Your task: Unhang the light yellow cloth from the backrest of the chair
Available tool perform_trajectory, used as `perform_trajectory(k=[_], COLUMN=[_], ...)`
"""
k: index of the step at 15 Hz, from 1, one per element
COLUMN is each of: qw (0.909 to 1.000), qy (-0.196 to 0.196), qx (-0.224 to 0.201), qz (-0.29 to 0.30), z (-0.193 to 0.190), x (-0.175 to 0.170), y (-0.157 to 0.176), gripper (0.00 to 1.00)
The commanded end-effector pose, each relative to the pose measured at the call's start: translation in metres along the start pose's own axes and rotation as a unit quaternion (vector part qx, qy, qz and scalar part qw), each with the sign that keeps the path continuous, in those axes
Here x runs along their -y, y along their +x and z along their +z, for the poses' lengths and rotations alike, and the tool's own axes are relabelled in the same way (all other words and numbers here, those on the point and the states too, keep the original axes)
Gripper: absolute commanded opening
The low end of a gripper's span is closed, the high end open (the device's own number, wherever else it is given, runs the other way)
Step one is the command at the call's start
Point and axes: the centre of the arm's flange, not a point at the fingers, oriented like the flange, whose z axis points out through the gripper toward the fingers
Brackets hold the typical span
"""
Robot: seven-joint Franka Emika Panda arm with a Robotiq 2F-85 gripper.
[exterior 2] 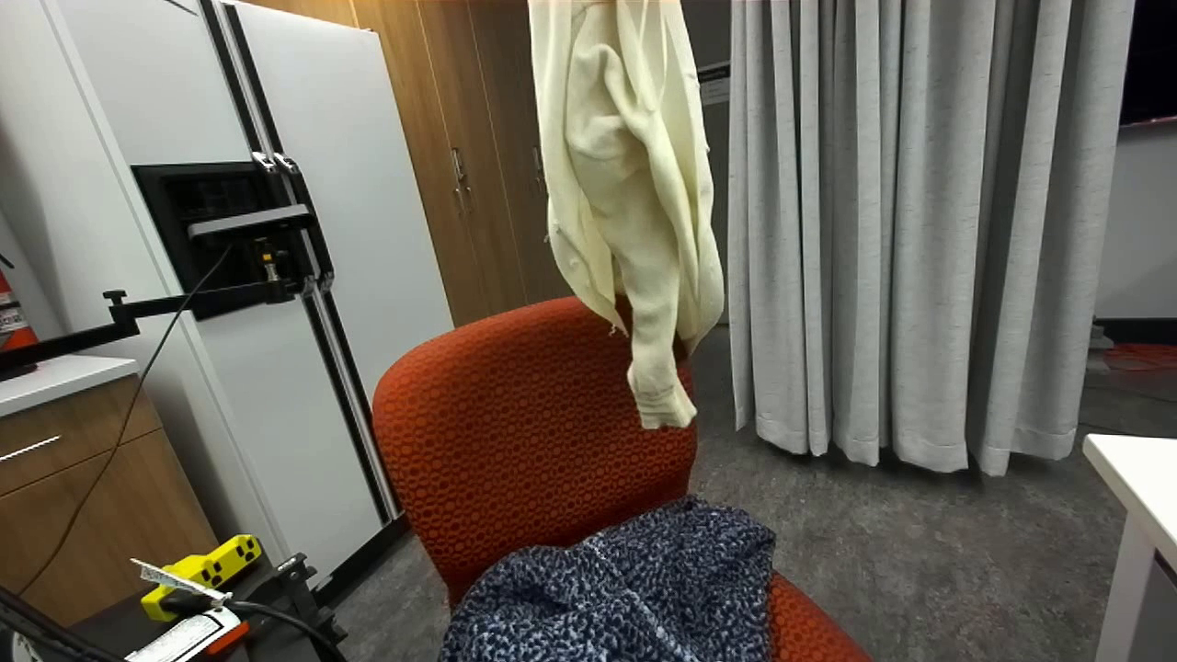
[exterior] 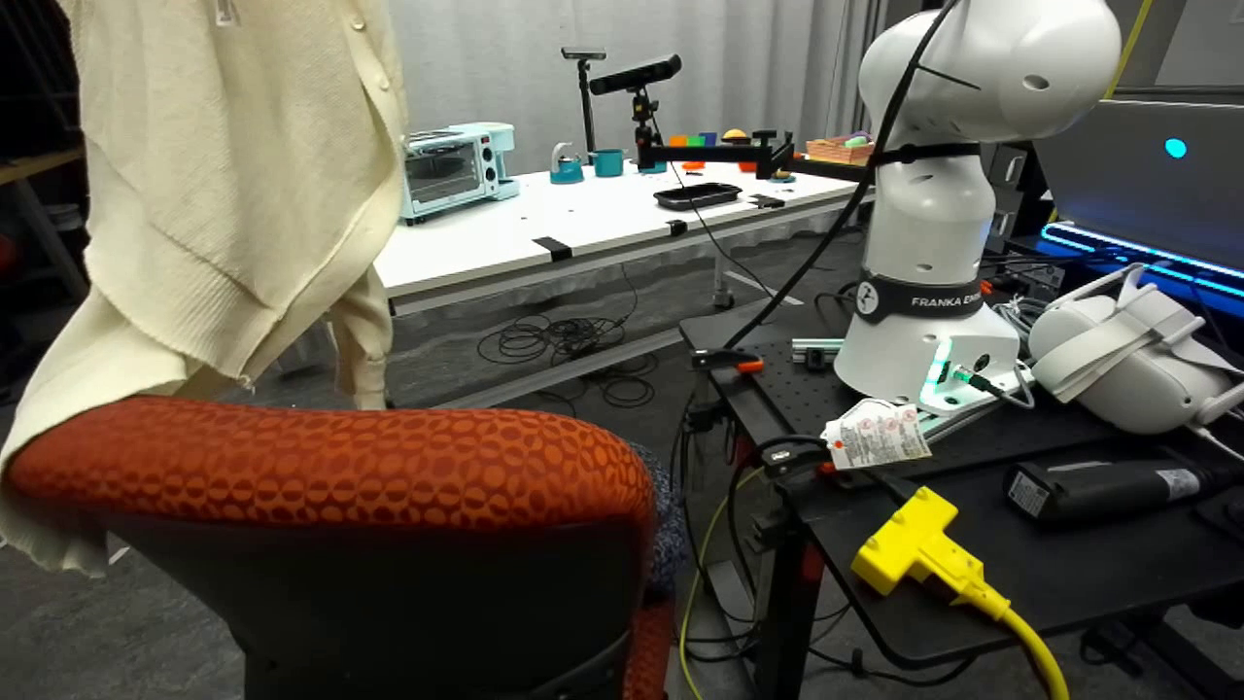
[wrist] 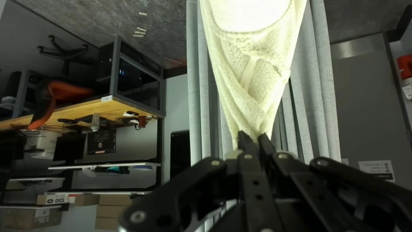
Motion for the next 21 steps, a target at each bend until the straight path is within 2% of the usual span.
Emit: perform_trajectory(k=[1, 5, 7, 9, 11, 14, 16, 19, 20, 21], qw=[0.9994, 0.9996, 0.9985, 0.9928, 0.9830, 0.9633, 0.9503, 0.9382, 0.9340, 0.9336], qy=[-0.022, -0.023, -0.006, 0.034, 0.073, 0.127, 0.141, 0.132, 0.144, 0.143], qx=[-0.016, 0.012, 0.054, 0.113, 0.166, 0.234, 0.275, 0.318, 0.325, 0.327], qz=[0.023, 0.007, -0.008, -0.018, -0.028, -0.034, -0.035, -0.035, -0.032, -0.037], z=[-0.043, -0.063, -0.068, -0.071, -0.075, -0.082, -0.088, -0.095, -0.012, -0.005], x=[-0.012, -0.019, -0.021, -0.020, -0.018, -0.015, -0.015, -0.017, 0.006, 0.009], y=[-0.002, -0.006, -0.011, -0.019, -0.028, -0.039, -0.045, -0.051, -0.092, -0.093], gripper=[0.02, 0.02, 0.02, 0.02, 0.02, 0.02, 0.02, 0.02, 0.02, 0.02])
